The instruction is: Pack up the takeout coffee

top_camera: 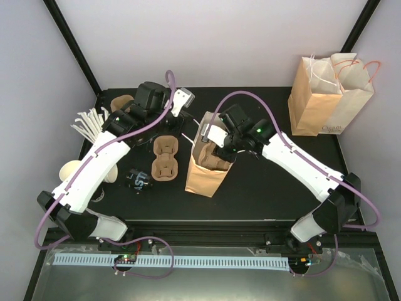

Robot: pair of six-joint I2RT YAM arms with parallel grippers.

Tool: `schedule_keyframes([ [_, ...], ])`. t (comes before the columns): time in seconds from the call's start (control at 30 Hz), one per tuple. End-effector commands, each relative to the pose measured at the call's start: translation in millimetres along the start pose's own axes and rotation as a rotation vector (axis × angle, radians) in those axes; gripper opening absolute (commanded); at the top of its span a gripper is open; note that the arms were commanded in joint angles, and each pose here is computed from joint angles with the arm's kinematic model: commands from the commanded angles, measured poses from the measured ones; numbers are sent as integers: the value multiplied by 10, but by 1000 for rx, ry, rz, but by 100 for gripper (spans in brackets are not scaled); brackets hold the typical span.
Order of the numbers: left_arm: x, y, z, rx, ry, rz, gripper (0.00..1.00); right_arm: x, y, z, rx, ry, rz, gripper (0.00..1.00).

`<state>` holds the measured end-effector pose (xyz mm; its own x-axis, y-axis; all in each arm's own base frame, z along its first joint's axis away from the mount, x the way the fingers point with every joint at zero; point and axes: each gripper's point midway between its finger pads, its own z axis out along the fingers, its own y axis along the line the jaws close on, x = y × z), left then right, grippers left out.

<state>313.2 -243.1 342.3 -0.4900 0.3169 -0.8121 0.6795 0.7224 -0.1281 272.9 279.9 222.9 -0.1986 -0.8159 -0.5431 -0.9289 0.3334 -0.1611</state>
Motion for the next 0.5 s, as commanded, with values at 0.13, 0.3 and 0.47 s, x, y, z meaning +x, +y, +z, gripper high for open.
schedule_keyframes([
  [0.13,-268,29,-117,0,-71,28,2,105,62,219,26,68,-16,41],
  [0.3,-245,62,-83,-1,-67,9,2,117,177,434,-23,95,2,40],
  [0.47,-244,64,-68,7,-70,2,2,243,225,591,-50,168,15,40],
])
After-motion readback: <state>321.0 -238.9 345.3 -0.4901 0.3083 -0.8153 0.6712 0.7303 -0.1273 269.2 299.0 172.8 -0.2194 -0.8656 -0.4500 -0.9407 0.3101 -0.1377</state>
